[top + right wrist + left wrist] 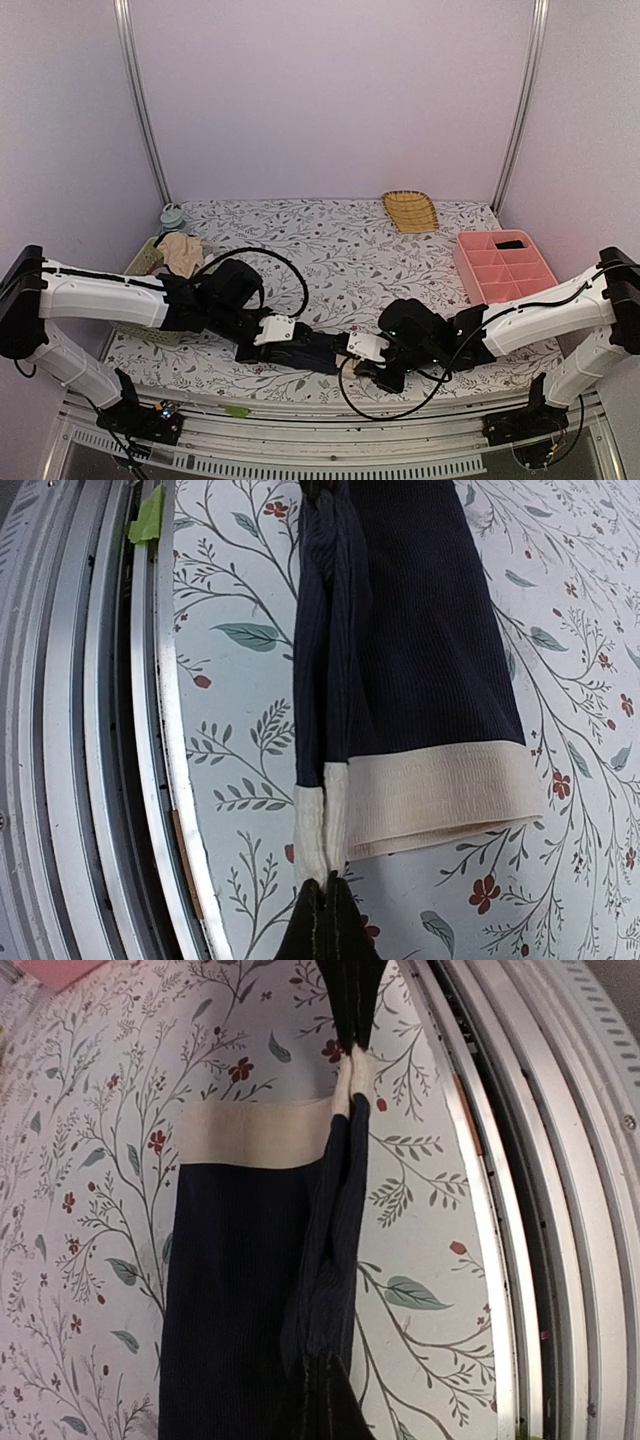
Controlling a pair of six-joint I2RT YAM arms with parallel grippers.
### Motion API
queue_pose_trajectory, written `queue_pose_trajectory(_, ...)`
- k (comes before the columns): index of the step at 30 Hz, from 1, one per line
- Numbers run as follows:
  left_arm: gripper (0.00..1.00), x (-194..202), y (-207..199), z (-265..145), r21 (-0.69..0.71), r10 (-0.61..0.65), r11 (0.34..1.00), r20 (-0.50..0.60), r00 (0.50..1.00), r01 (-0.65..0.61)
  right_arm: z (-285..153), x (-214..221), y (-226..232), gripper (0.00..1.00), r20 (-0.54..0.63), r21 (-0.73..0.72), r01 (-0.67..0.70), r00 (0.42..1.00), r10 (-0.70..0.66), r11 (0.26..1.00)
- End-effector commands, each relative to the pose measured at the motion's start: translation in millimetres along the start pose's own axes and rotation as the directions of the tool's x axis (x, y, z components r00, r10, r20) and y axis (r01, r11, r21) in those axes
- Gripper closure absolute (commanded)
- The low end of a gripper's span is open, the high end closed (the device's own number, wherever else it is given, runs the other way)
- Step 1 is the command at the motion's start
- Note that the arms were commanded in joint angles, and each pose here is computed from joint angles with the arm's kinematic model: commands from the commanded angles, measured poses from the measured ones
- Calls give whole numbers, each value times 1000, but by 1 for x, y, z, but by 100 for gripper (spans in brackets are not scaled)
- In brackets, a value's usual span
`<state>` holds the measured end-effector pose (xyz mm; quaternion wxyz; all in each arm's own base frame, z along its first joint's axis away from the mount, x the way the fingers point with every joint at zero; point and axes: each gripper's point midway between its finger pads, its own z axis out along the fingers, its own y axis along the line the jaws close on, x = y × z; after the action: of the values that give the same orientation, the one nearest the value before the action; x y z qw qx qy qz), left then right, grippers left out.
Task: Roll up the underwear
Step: Pick up the underwear from the corner of the board, then fold the underwear at the corner of the board.
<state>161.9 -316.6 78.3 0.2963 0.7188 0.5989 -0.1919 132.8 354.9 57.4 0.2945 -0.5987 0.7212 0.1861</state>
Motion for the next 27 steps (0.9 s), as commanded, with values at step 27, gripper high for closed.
queue_pose_trajectory(27,100,23,66,18,-2,-95,995,-16,995,95,20,-25,-67,100,-93,-253,-410,912,399,876)
